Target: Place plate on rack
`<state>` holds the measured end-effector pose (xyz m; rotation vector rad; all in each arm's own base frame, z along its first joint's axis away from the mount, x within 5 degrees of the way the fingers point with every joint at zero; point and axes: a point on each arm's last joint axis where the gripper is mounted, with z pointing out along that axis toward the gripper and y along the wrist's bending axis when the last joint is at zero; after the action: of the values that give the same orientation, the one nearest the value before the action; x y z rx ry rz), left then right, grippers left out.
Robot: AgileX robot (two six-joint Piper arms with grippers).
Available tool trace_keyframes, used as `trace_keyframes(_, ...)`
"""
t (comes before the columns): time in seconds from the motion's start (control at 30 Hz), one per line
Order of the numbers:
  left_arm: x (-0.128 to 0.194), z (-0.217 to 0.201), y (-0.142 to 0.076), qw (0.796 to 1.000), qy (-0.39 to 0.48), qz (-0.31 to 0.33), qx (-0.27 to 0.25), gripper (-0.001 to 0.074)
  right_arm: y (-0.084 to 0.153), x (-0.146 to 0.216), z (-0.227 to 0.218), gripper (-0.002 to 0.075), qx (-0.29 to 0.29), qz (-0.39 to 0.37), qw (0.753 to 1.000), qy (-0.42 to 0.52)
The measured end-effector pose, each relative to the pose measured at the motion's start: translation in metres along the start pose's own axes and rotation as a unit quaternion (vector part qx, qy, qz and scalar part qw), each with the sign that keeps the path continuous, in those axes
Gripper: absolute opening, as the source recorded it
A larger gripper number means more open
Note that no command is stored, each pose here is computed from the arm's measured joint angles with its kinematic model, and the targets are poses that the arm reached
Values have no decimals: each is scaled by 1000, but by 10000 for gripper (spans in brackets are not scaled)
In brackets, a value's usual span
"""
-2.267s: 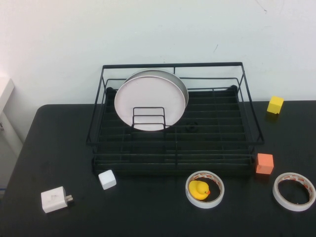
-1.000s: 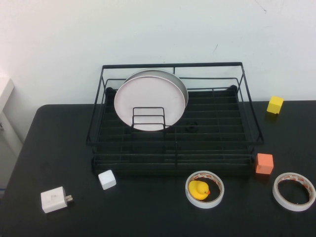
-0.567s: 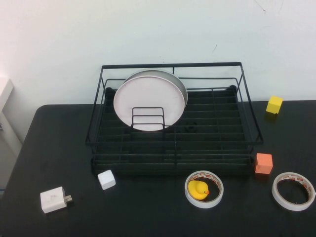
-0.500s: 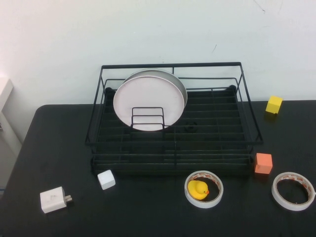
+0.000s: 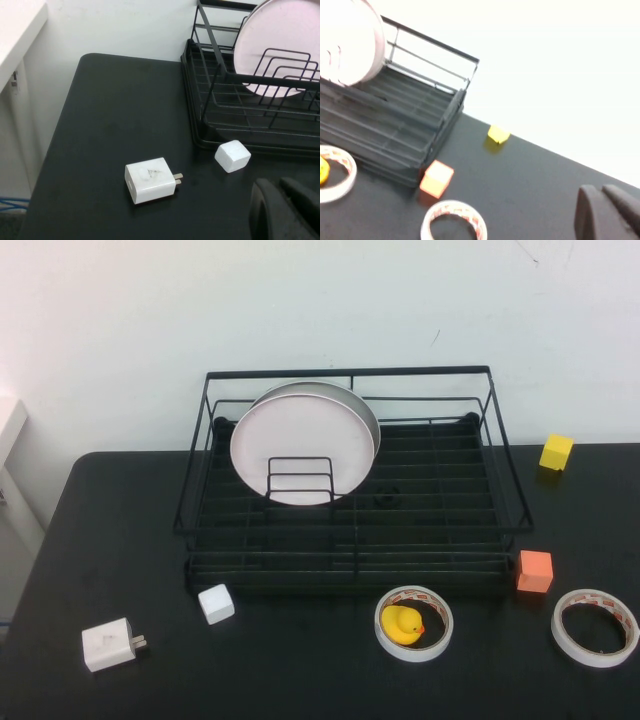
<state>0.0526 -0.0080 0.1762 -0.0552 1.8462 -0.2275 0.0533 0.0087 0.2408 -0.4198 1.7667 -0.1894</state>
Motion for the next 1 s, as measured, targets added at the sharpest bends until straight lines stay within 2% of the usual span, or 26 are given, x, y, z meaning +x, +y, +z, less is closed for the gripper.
trace_keyframes(0.3, 0, 0, 0, 1000, 0, -1, 0, 0, 23, 64, 19, -2, -14, 8, 998, 57)
trace_keyframes(1.0, 0, 0, 0, 1000, -1, -1, 1, 0, 23, 65, 15, -2, 4, 19, 999, 48)
